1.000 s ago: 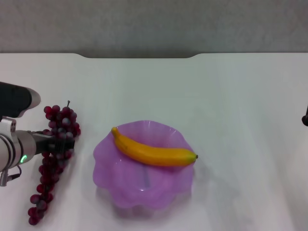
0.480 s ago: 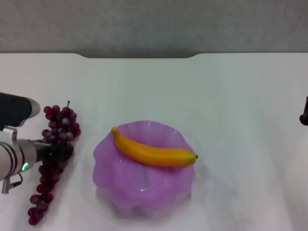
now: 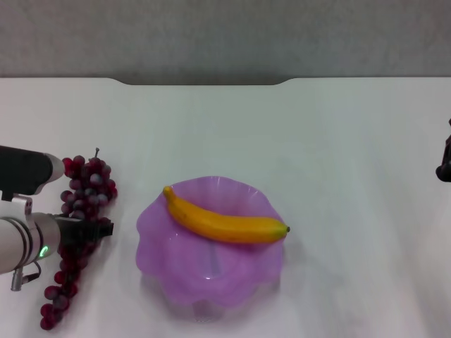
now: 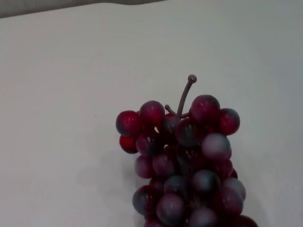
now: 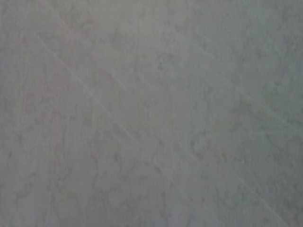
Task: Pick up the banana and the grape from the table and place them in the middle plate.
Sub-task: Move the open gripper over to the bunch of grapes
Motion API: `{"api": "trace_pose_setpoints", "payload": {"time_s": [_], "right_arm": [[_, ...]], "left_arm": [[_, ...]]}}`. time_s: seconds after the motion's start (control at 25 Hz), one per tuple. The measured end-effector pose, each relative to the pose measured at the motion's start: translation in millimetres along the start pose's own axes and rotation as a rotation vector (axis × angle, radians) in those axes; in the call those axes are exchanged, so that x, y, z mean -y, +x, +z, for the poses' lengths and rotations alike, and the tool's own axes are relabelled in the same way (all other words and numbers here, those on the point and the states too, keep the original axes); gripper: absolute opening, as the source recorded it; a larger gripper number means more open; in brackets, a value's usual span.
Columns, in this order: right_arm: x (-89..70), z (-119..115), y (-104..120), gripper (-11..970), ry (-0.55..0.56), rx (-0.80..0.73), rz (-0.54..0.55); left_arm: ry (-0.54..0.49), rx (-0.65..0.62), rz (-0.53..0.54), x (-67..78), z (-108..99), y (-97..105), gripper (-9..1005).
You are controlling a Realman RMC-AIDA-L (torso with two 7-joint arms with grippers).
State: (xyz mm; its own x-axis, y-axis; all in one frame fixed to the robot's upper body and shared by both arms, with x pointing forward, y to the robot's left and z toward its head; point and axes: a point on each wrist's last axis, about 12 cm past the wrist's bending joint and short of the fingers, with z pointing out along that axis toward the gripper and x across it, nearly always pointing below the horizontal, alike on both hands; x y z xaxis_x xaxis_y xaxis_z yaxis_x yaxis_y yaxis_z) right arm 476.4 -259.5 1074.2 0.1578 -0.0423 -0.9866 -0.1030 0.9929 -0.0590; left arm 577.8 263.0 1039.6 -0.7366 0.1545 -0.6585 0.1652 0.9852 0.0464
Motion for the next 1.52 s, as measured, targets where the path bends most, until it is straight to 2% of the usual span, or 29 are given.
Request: {"api": "trace_pose_setpoints", "payload": {"time_s": [0.16,0.36,0.6,1.24,1.32,1.52], "right_arm": [[-0.1,0.2,0.0,26,0.000,0.000,0.000],[0.3,-0.2,0.8,26,0.000,-0.003,-0.002],[0.5,-0.3,1.5,27,0.000,-0.005,-0.003],[2.9,-0.8,3.0,27,0.007,-0.010,-0.008],[3.0,-0.9,3.3,27,0.006,-0.011,-0.008],[3.2,-0.7,3.5,27,0.006,-0.012,-0.009]], "left_arm": [[-0.001,-0.007,-0.001,-0.5,0.2,1.2,868],[0.001,-0.005,0.007,-0.1,-0.3,-0.1,709],[-0.001,-0.020,0.010,-1.0,-1.0,0.4,568],[0.017,-0.005,0.032,6.5,-7.1,-7.2,476],[0.017,-0.001,0.035,6.8,-7.1,-7.6,427],[0.018,0.001,0.035,7.0,-7.1,-7.8,386]]}}
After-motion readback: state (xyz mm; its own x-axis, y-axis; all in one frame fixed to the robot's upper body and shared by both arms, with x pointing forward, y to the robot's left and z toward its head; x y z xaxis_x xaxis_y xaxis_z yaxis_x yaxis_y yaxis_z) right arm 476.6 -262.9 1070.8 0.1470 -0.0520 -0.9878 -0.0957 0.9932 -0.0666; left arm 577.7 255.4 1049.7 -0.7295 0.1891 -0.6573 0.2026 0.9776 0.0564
